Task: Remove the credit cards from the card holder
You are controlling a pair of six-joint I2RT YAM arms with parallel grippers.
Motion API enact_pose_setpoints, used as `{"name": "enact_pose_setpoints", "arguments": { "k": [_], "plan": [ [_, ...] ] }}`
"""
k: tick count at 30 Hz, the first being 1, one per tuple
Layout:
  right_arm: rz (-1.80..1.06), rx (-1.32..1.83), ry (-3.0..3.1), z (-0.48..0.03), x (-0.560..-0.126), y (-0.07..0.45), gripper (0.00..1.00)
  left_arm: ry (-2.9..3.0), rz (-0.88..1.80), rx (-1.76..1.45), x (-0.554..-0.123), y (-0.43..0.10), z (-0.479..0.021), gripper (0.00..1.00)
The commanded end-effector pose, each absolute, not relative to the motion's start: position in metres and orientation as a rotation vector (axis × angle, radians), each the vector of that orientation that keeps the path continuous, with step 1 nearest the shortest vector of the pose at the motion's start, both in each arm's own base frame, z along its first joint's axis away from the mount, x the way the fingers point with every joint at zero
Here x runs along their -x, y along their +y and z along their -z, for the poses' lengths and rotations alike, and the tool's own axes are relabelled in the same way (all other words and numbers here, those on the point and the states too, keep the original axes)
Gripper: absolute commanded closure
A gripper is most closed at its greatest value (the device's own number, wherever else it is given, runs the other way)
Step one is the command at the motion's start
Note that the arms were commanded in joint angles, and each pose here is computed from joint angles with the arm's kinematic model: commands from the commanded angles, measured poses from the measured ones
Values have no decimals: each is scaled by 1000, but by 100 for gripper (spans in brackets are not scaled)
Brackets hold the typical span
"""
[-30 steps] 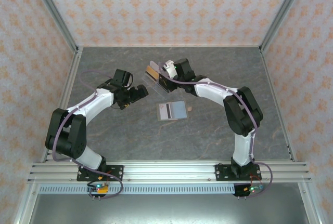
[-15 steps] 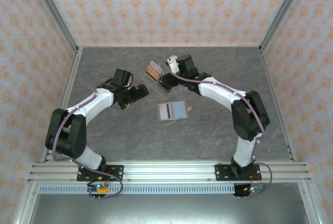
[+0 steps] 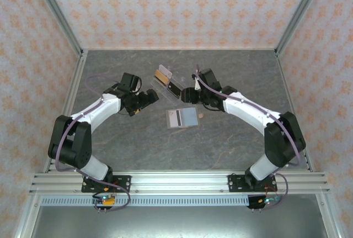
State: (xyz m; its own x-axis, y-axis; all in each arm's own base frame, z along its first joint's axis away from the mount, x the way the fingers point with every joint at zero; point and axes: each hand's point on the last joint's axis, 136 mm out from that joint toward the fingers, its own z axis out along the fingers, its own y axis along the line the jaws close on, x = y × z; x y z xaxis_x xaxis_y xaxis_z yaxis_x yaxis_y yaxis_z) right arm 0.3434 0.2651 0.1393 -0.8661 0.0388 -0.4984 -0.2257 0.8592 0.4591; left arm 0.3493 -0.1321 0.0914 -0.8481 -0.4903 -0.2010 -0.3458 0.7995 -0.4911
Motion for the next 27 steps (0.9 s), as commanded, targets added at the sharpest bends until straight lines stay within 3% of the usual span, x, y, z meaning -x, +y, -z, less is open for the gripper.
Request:
{"name": "enact_pose_setpoints", "arguments": {
  "k": [1,7,16,27],
  "plan": [
    [-836,-18,2663,-109,-325,276,54,2645,669,621,-355,-144,-98,0],
    [-922,-123,2720,-79,-327,289,69,2663,662,594,-351,-159,-94,0],
    [-977,-169,2770,-50,-333,303,81,2693,661,570,-347,-178,-87,0],
    [-872,-228,2839,-24,-326,289,83,2715,682,575,-345,-191,-79,0]
  ]
}}
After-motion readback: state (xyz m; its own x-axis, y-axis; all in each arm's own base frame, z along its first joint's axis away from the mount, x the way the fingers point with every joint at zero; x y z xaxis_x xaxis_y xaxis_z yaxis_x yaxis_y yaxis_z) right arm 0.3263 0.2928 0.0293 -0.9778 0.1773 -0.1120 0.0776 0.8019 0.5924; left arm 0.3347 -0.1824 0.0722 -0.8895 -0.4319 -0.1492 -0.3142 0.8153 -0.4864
